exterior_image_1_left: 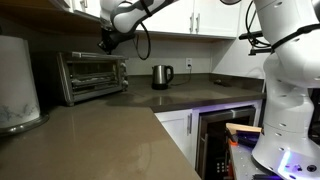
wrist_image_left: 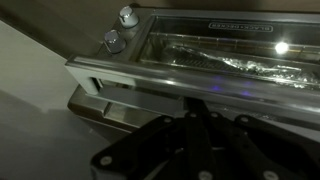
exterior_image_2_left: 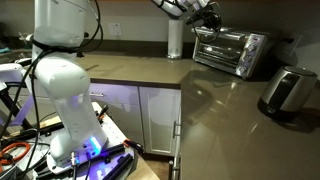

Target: Open the oven door

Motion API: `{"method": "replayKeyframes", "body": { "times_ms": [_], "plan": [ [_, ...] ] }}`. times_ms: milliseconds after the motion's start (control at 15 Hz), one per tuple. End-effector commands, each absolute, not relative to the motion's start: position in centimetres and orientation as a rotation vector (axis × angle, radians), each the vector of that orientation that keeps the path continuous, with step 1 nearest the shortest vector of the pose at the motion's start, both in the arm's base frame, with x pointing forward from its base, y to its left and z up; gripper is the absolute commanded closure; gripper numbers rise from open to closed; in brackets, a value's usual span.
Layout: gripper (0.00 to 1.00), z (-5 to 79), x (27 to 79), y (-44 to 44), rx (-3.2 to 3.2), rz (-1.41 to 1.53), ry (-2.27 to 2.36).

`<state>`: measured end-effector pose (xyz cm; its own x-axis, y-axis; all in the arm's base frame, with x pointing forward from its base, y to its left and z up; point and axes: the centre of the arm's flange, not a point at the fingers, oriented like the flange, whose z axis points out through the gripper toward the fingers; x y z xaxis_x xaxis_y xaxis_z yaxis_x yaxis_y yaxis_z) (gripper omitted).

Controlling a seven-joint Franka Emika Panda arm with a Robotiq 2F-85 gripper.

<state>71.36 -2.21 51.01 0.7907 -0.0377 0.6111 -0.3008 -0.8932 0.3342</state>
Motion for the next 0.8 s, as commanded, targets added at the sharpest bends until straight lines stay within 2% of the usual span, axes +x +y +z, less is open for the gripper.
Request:
{"method": "replayKeyframes", "body": {
  "times_ms": [0, 733],
  "plan": [
    [1.00, 51.62, 70.51, -2.40, 2.590, 0.819, -0.221],
    [1.00, 51.02, 70.49, -2.08, 2.691, 0.777, -0.211]
  ]
}}
